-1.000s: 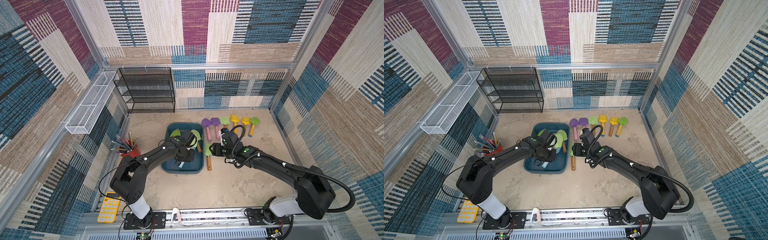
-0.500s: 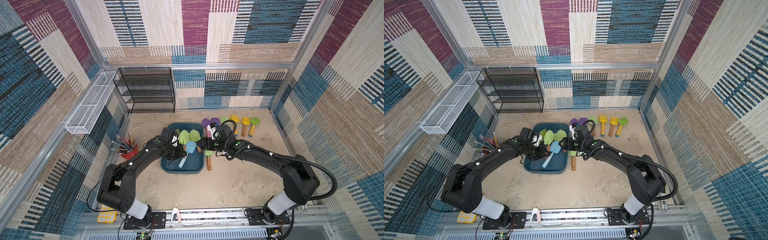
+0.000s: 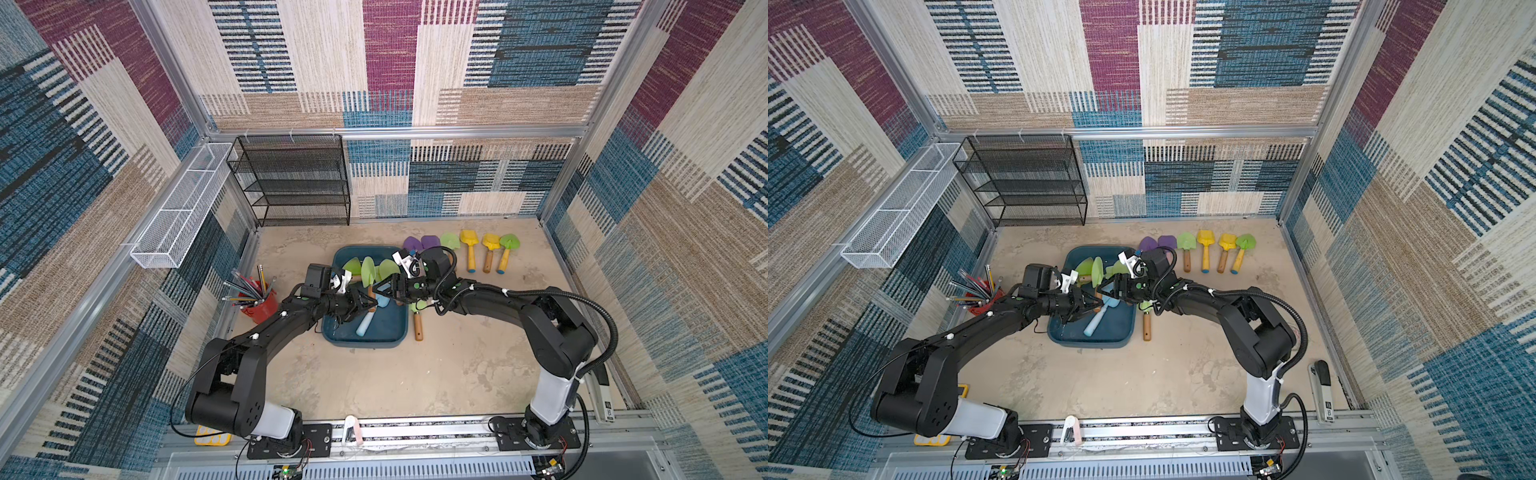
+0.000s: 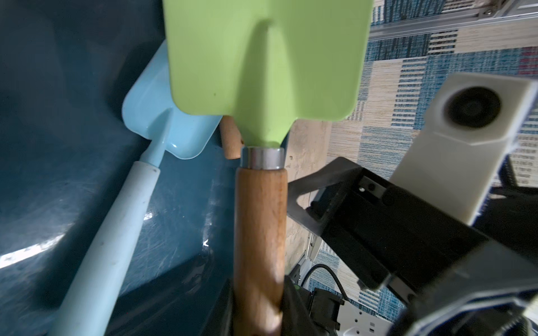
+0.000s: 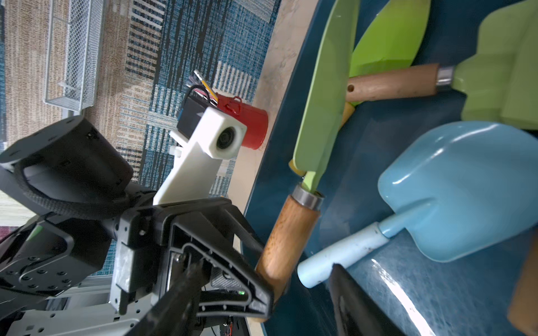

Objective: Take the shovel out of the storage box
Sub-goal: Pick up the shovel from the storage box, then place the shovel at the center of the board.

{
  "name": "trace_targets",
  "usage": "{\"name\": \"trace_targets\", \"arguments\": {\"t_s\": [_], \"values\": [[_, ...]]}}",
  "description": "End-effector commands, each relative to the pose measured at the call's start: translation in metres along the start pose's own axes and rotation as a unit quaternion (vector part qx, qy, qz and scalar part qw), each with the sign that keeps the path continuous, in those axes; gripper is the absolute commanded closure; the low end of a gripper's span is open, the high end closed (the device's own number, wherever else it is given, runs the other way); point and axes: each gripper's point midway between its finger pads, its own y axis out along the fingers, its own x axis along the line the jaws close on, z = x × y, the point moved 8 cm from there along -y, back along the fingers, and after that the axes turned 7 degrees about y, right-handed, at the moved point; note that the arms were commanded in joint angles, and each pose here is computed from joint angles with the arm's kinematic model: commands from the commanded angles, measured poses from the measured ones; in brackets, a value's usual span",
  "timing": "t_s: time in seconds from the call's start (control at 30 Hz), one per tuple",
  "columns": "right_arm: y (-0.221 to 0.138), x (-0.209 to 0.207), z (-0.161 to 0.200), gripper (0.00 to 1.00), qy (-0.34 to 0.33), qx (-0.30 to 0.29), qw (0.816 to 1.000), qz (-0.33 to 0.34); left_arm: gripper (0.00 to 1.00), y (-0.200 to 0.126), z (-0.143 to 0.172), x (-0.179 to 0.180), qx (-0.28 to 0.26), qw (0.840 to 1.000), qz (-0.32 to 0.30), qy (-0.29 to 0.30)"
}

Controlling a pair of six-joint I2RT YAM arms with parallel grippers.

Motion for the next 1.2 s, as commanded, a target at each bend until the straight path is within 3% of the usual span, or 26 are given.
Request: {"name": "trace_targets", "arguments": {"t_s": [0.0, 0.57, 0.7, 1.17], "values": [[0.003, 0.01, -0.004, 0.29, 0.003, 0.016, 0.998, -0.058, 0.95, -0.001, -0.006, -0.011, -0.011, 0.999, 0.05, 0.009], [0.012, -0.008, -0.01, 0.46, 0.084, 0.057, 0.982, -0.156, 0.94, -0.002, -0.001, -0.01, -0.023, 0.997, 0.075, 0.017], [0.013, -0.008, -0.011, 0.57, 0.09, 0.061, 0.979, -0.173, 0.94, -0.002, 0.0, -0.01, -0.023, 0.996, 0.08, 0.018], [0.019, -0.011, -0.023, 0.74, 0.108, 0.062, 0.972, -0.201, 0.94, -0.002, 0.003, -0.009, -0.02, 0.996, 0.089, 0.019]]}}
